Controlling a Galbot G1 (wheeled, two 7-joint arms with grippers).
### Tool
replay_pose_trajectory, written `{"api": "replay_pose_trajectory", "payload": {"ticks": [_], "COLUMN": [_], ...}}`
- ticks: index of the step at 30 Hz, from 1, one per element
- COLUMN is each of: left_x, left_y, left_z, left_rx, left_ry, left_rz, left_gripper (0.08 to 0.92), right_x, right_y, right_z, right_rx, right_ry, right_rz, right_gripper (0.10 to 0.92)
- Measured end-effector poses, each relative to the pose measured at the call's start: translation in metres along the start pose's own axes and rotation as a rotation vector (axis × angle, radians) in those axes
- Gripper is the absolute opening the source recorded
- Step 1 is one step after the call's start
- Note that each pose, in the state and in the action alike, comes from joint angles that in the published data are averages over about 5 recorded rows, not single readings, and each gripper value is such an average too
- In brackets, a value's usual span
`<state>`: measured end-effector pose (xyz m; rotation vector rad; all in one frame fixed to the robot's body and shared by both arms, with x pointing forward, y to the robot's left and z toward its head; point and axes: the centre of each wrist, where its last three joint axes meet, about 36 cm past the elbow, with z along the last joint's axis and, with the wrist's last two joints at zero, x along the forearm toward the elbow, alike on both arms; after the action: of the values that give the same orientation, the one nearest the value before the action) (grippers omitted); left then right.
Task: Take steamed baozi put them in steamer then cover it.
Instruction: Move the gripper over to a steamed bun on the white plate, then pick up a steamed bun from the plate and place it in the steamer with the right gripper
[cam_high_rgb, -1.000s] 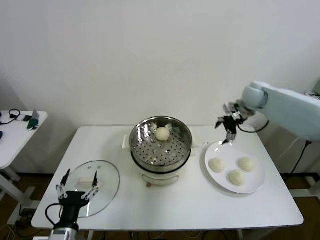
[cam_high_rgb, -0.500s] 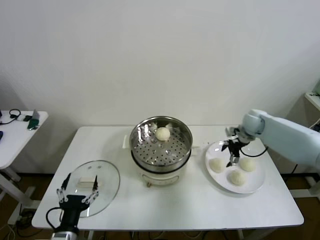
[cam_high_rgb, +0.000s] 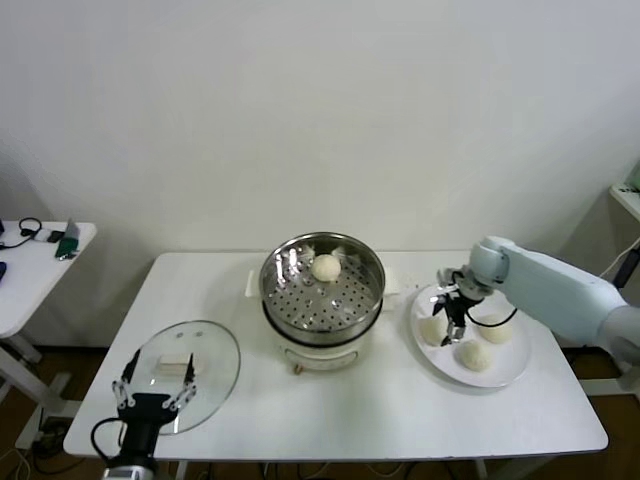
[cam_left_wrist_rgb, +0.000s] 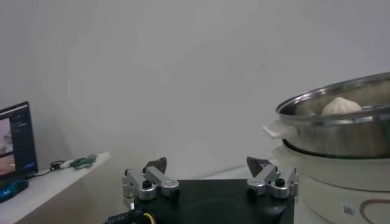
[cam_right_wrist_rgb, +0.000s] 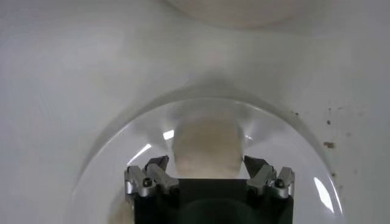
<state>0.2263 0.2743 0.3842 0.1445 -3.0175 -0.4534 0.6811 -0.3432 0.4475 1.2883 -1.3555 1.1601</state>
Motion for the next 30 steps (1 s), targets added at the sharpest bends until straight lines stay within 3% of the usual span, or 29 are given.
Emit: {"api": "replay_pose_trajectory", "payload": {"ticks": [12,21,30], "left_x": [0.001,0.003,0.004], "left_y": [-0.002,-0.003,-0.003], "left_z": [0.001,0.001,-0.003], "left_rx": [0.003,0.005,0.009], "left_ry": [0.003,0.004,-0.007], "left_rz": [0.000,0.001,0.004], "left_gripper": [0.823,0.823,0.823], "right_x": [0.000,0.008,0.063], "right_y": [-0.005,-0.008,-0.021], "right_z": [0.004,0.005,0.005], "right_rx": [-0.008,-0.022,-0.047], "right_ry": [-0.009,-0.030,-0.078], "right_rz": [-0.008,-0.002,0.040], "right_gripper": [0.719,0.688,0.695]}}
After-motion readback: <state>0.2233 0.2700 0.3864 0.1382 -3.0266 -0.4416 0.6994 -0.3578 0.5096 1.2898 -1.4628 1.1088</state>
